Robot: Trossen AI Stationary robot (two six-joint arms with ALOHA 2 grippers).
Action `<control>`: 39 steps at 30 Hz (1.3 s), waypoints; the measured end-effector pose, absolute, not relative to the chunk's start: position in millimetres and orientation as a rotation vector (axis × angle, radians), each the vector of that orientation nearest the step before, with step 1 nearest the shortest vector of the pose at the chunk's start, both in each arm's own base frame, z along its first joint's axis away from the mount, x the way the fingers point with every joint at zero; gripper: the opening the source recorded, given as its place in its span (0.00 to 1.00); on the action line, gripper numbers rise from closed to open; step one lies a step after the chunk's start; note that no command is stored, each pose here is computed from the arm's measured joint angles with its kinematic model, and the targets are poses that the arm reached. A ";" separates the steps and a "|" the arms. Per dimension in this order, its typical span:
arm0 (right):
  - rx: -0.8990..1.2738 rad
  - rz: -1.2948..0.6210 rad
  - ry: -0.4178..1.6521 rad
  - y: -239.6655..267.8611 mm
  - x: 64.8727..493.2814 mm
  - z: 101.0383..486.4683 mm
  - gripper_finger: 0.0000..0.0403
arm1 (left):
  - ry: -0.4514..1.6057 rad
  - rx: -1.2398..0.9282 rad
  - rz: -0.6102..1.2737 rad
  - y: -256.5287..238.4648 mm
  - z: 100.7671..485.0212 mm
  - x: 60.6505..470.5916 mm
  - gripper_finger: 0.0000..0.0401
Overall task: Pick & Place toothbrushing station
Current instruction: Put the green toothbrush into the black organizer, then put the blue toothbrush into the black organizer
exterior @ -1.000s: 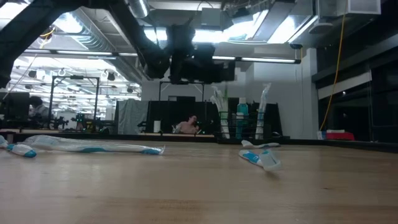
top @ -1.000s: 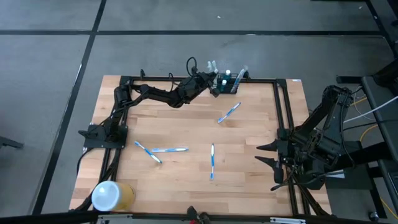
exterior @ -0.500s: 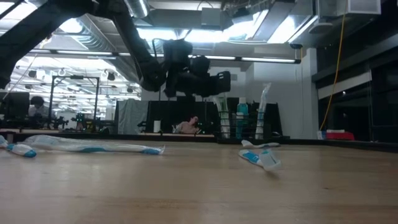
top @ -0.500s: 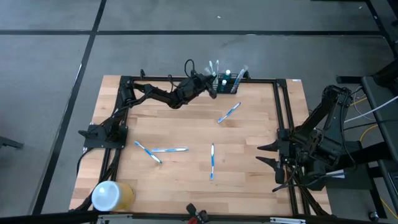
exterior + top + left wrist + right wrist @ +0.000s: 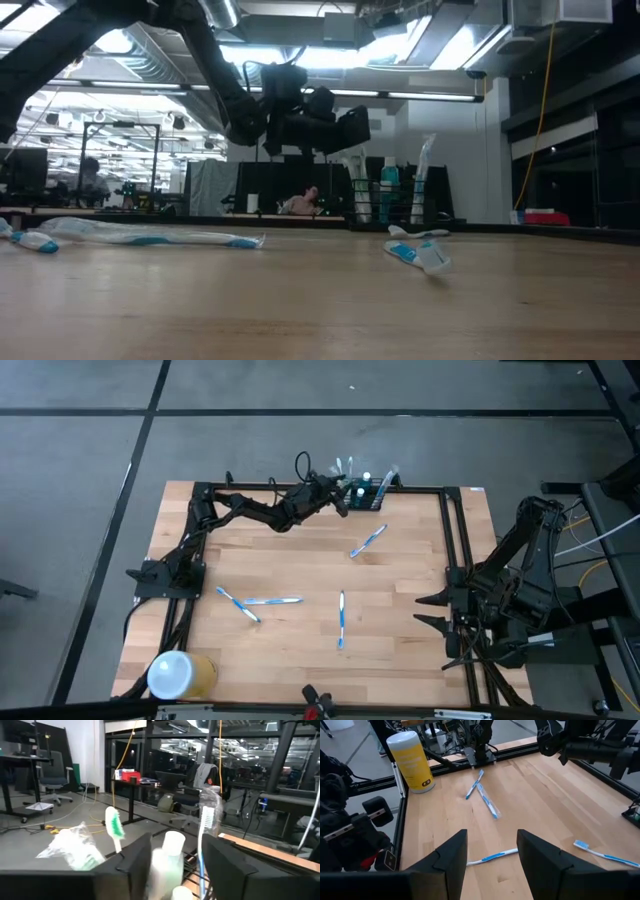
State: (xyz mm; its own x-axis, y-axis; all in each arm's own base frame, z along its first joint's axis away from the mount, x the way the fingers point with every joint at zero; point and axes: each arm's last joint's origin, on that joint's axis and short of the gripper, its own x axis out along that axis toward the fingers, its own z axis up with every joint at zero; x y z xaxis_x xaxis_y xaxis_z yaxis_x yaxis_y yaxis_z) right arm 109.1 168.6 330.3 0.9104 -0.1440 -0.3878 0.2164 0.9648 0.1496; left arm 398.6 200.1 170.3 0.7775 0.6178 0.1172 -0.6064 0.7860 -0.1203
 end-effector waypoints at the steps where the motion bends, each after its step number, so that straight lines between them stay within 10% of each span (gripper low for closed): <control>1: 0.192 -0.187 0.384 168.6 109.1 330.3 0.43 | -0.157 -0.083 0.665 201.1 170.7 398.0 0.44; 12: 0.192 -0.164 0.438 168.2 108.3 328.2 0.43 | -0.328 0.078 0.580 152.2 239.4 401.6 0.54; 25: 0.091 -0.124 0.739 154.1 121.6 316.0 0.43 | 0.090 0.095 0.607 -2.4 353.3 327.0 0.53; 39: -0.066 0.266 1.007 69.3 169.7 321.8 0.31 | 0.034 -0.039 0.711 -153.6 358.1 248.7 0.53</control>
State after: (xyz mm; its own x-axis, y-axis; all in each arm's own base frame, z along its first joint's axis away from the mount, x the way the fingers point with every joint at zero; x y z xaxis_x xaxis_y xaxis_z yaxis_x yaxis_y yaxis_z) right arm 169.7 69.3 321.8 0.5055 0.1897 -0.8417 -0.2507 0.9657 0.0671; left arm 248.7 -153.6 358.1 0.7569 0.6520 -0.0446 -0.6533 0.7568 -0.0241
